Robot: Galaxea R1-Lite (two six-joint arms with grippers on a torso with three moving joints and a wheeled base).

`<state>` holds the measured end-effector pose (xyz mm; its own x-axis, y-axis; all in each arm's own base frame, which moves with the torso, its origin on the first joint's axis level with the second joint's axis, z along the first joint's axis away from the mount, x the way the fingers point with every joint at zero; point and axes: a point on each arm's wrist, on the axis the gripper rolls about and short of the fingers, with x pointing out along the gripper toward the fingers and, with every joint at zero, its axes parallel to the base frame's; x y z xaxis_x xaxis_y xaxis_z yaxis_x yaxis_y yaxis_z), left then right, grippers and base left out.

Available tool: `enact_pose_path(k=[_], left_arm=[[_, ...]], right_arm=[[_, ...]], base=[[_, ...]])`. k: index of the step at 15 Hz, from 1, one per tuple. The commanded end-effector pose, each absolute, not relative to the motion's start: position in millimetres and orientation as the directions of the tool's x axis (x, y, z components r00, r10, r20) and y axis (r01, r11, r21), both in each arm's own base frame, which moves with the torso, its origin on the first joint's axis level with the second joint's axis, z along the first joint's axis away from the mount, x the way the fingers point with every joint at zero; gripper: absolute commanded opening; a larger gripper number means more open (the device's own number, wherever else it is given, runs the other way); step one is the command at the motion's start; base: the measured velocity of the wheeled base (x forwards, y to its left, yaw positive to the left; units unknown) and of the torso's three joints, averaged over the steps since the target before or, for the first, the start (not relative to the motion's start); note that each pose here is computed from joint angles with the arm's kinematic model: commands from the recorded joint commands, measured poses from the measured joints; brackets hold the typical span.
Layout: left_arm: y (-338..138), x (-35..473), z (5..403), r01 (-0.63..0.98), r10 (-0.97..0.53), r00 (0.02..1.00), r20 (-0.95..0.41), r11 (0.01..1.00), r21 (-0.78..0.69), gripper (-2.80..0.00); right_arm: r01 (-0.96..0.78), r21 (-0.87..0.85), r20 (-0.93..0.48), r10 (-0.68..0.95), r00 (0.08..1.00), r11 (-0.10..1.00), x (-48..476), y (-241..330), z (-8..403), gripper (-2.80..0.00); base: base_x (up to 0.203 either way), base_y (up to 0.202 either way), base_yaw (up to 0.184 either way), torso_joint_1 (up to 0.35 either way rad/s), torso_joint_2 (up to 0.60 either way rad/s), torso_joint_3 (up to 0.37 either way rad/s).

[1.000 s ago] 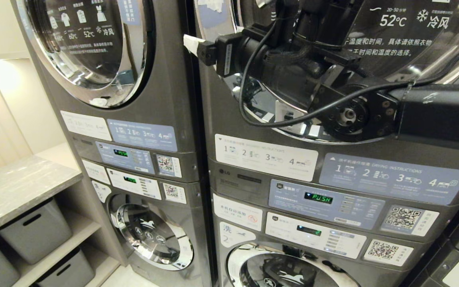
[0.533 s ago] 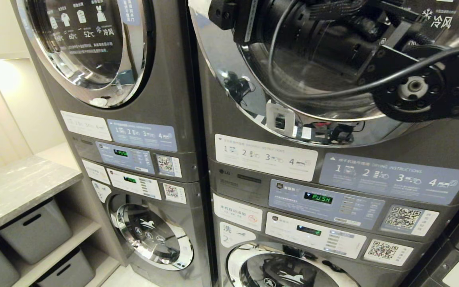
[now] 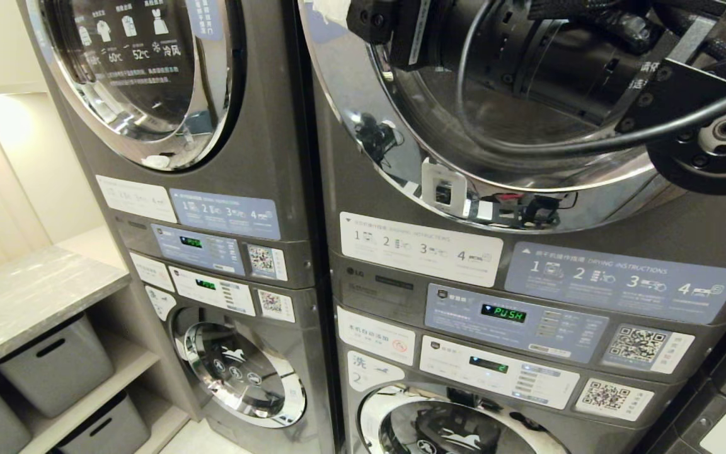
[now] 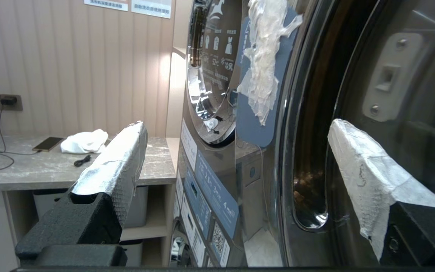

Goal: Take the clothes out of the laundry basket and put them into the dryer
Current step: Open the dryer

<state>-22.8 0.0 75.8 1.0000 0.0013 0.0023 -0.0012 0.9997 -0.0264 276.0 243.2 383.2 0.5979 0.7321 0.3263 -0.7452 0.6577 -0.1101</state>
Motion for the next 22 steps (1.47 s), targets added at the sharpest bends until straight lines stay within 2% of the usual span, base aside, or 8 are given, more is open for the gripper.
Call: enact_pose_path(k=[1, 12, 19, 22], left_arm=[[0.0, -22.8, 75.8, -0.001, 0.002, 1.000, 0.003, 1.000, -0.028, -2.80], [0.0, -22.7, 75.8, -0.002, 0.002, 1.000, 0.002, 1.000, -0.031, -2.80], [0.0, -22.7, 75.8, -0.002, 0.002, 1.000, 0.002, 1.000, -0.031, -2.80], [0.0, -22.7, 75.8, -0.002, 0.002, 1.000, 0.002, 0.999, -0.032, -2.80]], right_arm=[[-0.748, -0.109, 0.310, 0.737, 0.601, 0.655, 282.7, 249.3, 375.3, 0.00], [-0.774, -0.120, 0.300, 0.766, 0.569, 0.622, 299.1, 265.0, 365.8, 0.00], [-0.848, -0.167, 0.306, 0.845, 0.440, 0.502, 283.5, 255.1, 377.8, 0.00], [-0.859, -0.171, 0.299, 0.856, 0.422, 0.483, 265.5, 241.1, 384.4, 0.00]], base=[[0.000, 0.000, 0.000, 0.000, 0.00, 0.000], [0.000, 0.000, 0.000, 0.000, 0.00, 0.000], [0.000, 0.000, 0.000, 0.000, 0.00, 0.000], [0.000, 0.000, 0.000, 0.000, 0.00, 0.000]])
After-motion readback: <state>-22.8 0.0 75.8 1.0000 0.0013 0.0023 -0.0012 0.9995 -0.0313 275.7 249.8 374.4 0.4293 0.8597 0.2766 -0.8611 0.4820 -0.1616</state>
